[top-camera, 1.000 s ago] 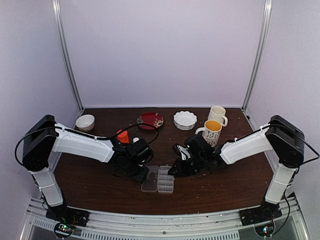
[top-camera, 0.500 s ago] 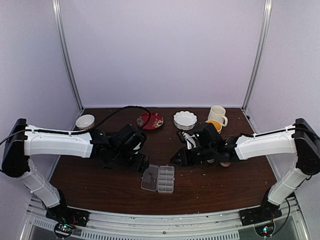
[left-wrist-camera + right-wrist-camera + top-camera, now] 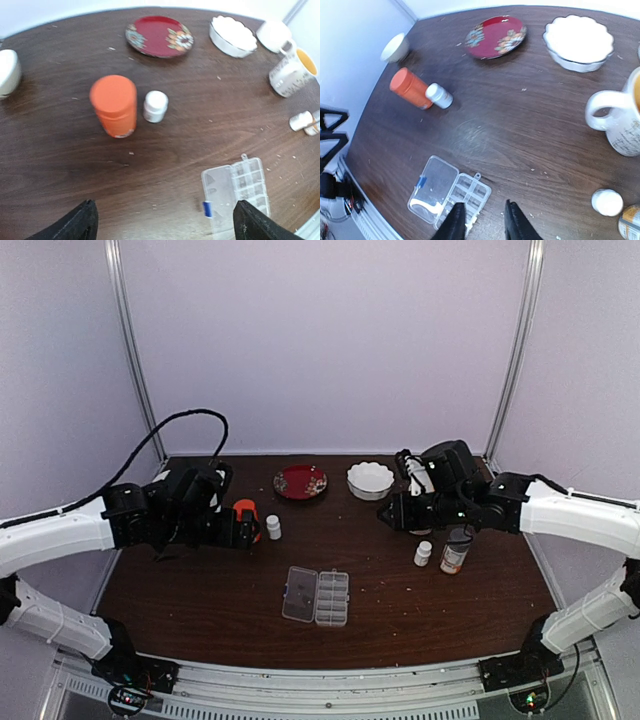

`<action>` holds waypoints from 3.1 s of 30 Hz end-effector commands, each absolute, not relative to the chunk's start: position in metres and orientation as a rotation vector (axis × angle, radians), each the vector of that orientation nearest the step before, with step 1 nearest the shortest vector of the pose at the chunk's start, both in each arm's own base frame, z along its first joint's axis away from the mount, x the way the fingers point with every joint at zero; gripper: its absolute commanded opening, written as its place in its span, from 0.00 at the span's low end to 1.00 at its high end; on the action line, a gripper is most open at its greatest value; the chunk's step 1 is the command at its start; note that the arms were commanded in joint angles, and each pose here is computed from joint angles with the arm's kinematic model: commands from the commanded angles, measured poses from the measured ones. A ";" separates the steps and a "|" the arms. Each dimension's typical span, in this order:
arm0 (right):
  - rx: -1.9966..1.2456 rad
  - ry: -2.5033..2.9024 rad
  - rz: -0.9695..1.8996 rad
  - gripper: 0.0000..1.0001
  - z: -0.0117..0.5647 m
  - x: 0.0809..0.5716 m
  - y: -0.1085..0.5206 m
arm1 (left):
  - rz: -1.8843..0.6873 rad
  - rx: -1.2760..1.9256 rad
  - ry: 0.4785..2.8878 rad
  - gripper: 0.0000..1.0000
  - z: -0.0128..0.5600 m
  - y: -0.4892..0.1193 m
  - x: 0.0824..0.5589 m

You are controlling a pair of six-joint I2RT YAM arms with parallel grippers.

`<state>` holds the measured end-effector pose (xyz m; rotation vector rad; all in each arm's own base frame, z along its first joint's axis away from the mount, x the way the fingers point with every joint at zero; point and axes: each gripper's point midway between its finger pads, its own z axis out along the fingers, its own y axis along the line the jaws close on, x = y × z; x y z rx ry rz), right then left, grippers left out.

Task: Sort the pills into containers
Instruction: Pick up the pill bottle from the center of the board.

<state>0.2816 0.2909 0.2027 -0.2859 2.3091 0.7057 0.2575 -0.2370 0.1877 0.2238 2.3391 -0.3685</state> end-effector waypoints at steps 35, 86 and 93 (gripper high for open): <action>0.039 2.582 -0.002 0.94 0.142 0.278 0.116 | -0.458 0.173 2.365 0.94 0.165 -0.187 0.247; -0.110 2.263 0.524 0.36 0.297 0.265 0.156 | -0.833 0.505 1.941 0.93 0.248 -0.249 0.229; -0.277 2.098 1.007 0.33 0.342 0.237 0.224 | -0.828 0.749 1.536 0.98 0.298 -0.284 0.207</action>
